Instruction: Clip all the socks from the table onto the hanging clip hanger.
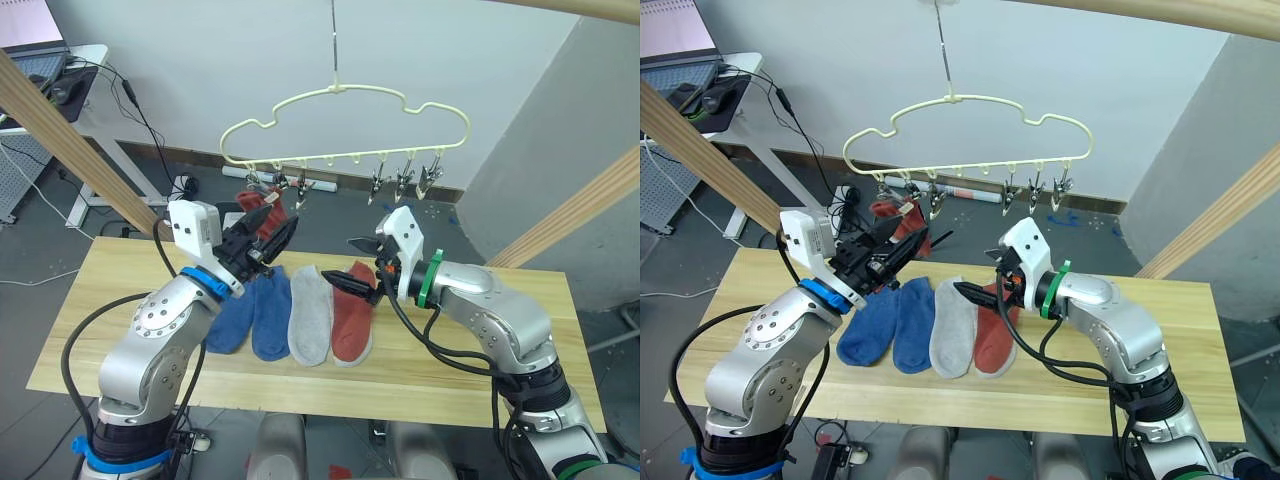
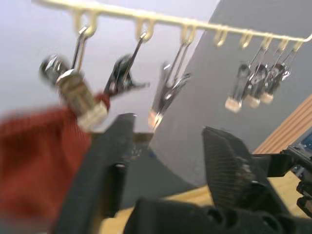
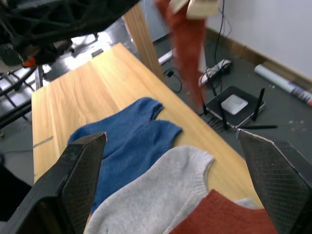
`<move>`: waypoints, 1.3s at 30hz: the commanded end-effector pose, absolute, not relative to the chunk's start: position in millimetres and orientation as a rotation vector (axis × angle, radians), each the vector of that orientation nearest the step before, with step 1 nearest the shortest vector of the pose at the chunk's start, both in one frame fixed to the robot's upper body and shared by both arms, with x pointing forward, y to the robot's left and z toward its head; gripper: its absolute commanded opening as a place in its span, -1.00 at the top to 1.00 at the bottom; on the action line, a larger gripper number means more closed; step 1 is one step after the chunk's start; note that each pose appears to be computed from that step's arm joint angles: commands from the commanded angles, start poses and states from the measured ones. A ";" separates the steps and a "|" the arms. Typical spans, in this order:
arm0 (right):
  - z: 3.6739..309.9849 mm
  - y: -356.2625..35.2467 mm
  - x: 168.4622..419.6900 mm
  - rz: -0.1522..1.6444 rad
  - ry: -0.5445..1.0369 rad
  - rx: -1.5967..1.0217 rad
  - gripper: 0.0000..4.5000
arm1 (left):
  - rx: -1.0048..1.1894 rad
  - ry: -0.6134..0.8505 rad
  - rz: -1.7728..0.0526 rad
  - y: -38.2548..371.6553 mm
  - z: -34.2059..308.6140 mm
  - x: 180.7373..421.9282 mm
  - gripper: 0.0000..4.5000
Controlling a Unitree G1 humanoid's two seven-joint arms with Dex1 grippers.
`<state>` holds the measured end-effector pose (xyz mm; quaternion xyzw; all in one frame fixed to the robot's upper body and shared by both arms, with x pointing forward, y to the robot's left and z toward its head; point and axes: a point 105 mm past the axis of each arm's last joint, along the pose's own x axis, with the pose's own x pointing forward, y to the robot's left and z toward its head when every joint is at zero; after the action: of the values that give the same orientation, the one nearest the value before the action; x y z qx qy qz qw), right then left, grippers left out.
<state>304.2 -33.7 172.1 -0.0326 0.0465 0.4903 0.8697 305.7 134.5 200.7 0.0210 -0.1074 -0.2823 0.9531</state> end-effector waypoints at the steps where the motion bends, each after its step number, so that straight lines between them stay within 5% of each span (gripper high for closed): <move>1: 193.6 -37.5 301.3 1.015 0.003 -0.059 -1.00 | 0.089 -0.268 -0.543 130.1 203.2 309.2 0.23; 16: 199.4 -38.0 305.2 0.978 -0.019 -0.026 -1.00 | 0.302 -0.339 -0.398 148.4 208.9 338.7 0.23; 39: 198.7 -41.6 309.1 0.940 -0.016 -0.015 -1.00 | 0.368 -0.421 -0.472 134.9 219.3 360.7 0.23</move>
<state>314.1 -42.3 185.9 -0.0087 0.0204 0.4479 0.8938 365.9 136.5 212.7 0.1810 -0.1879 -0.2311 0.9373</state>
